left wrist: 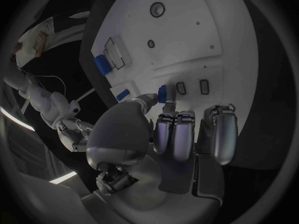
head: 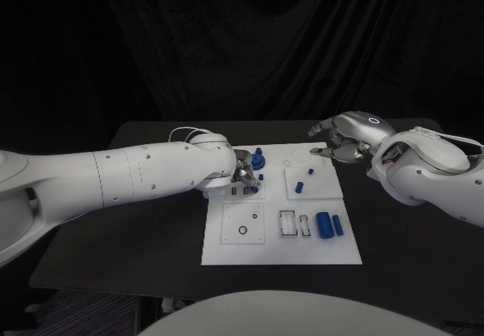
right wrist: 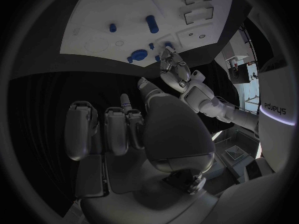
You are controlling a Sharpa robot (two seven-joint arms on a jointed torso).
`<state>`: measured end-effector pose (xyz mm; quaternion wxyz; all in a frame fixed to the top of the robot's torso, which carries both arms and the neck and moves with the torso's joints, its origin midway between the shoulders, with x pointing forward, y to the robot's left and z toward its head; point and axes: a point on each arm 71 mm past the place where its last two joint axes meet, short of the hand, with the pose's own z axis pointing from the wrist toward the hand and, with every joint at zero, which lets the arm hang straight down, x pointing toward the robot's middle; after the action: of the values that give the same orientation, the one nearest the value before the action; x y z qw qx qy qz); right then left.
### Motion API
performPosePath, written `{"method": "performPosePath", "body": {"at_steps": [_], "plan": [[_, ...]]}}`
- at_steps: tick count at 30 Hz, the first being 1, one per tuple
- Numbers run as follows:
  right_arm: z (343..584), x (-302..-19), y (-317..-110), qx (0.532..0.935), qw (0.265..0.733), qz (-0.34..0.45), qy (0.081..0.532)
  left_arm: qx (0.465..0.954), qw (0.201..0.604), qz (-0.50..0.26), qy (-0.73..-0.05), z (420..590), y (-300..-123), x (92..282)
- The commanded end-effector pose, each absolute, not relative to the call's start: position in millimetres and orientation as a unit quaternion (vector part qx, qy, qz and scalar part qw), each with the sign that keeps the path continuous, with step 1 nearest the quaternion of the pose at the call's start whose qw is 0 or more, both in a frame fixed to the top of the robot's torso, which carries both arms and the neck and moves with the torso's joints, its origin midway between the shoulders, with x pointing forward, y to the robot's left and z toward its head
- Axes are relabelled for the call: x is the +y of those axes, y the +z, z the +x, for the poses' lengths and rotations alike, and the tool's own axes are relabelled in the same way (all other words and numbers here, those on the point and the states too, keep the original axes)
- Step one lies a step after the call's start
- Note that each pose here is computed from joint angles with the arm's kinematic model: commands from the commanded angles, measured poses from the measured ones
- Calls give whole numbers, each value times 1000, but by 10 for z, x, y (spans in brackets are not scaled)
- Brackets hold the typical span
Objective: Assemble the parts on the task board
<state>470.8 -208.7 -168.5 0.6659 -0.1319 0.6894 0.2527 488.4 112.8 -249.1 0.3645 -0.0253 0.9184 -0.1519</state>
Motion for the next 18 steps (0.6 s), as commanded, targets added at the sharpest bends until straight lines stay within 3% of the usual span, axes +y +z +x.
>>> {"method": "performPosePath", "body": {"at_steps": [1, 18], "plan": [[4710, -2108, -1704, 697, 663, -124, 245, 913, 374, -35, -160, 4877, -2482, 1140], [4712, -2123, -1714, 700, 661, -123, 242, 906, 391, -68, -148, 4864, -2476, 1356]]}}
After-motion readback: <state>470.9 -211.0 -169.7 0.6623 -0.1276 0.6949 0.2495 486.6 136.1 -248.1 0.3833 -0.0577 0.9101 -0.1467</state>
